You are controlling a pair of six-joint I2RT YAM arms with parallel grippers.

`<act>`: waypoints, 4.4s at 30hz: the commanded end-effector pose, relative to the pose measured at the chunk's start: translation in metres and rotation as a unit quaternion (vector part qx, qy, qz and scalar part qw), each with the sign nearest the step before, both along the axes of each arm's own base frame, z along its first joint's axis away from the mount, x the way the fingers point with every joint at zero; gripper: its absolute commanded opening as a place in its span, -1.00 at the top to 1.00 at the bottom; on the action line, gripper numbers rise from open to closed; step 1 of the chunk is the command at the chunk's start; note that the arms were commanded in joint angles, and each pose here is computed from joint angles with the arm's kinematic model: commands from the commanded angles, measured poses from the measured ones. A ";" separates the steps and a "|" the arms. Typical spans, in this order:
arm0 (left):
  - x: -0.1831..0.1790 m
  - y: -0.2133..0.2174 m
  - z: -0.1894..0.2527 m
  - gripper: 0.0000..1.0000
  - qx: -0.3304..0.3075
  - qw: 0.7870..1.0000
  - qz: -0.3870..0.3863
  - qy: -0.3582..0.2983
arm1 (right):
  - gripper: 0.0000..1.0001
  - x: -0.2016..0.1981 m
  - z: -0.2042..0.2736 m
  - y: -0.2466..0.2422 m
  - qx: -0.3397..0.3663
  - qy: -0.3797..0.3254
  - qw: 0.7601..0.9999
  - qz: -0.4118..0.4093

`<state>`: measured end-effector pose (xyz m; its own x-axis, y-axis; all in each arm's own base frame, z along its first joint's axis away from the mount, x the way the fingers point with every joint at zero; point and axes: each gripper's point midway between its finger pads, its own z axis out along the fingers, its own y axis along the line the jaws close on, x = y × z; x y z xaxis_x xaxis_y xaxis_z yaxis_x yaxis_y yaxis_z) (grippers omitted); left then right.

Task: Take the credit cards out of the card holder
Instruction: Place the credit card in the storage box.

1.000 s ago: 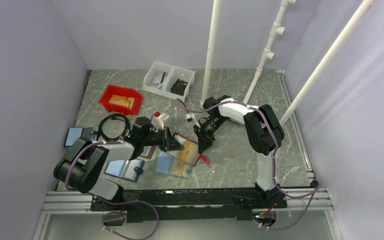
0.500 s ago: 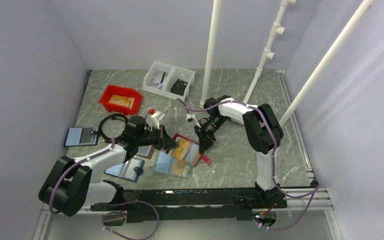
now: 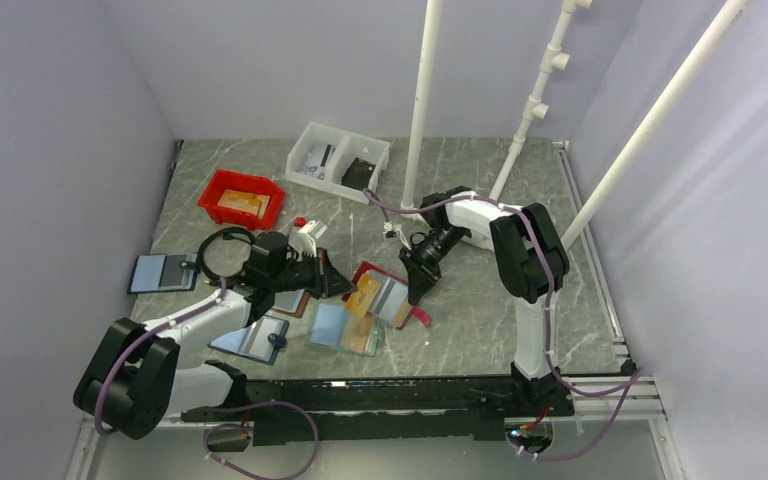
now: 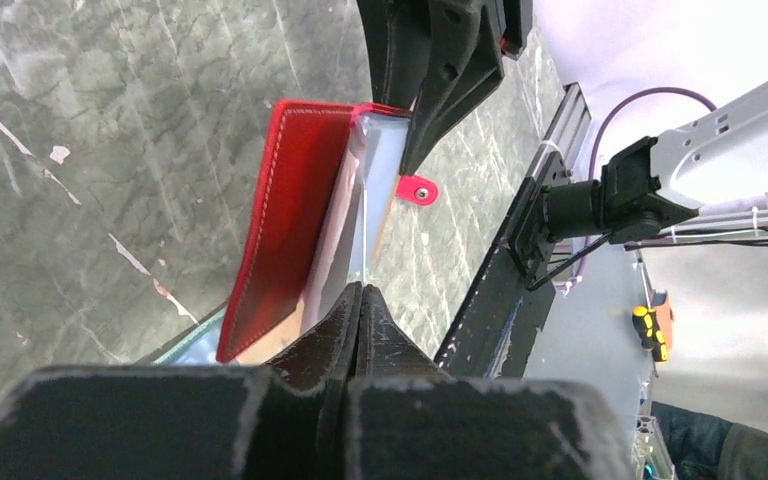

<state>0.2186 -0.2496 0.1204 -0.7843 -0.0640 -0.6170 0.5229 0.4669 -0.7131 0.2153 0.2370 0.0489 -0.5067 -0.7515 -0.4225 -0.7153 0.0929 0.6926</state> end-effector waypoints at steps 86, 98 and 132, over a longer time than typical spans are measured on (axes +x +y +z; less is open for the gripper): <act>-0.053 -0.052 0.048 1.00 -0.123 0.979 -0.162 -0.011 | 1.00 -0.032 0.115 0.046 0.212 -0.068 0.974 0.046; 0.032 0.056 0.074 1.00 0.065 0.994 0.083 -0.037 | -0.95 0.021 0.117 -0.020 0.053 -0.344 0.936 -0.043; 0.266 0.285 0.021 1.00 -0.020 0.763 0.602 0.235 | -0.99 0.023 0.095 -0.043 0.051 -0.318 0.945 -0.060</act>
<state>0.4861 0.0281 0.1495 -0.3191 -0.9048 -0.2820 -0.5149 0.4153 -0.7499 0.2326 0.1886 0.1351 -0.2401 -0.6637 -0.7085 -0.9706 0.1777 0.1625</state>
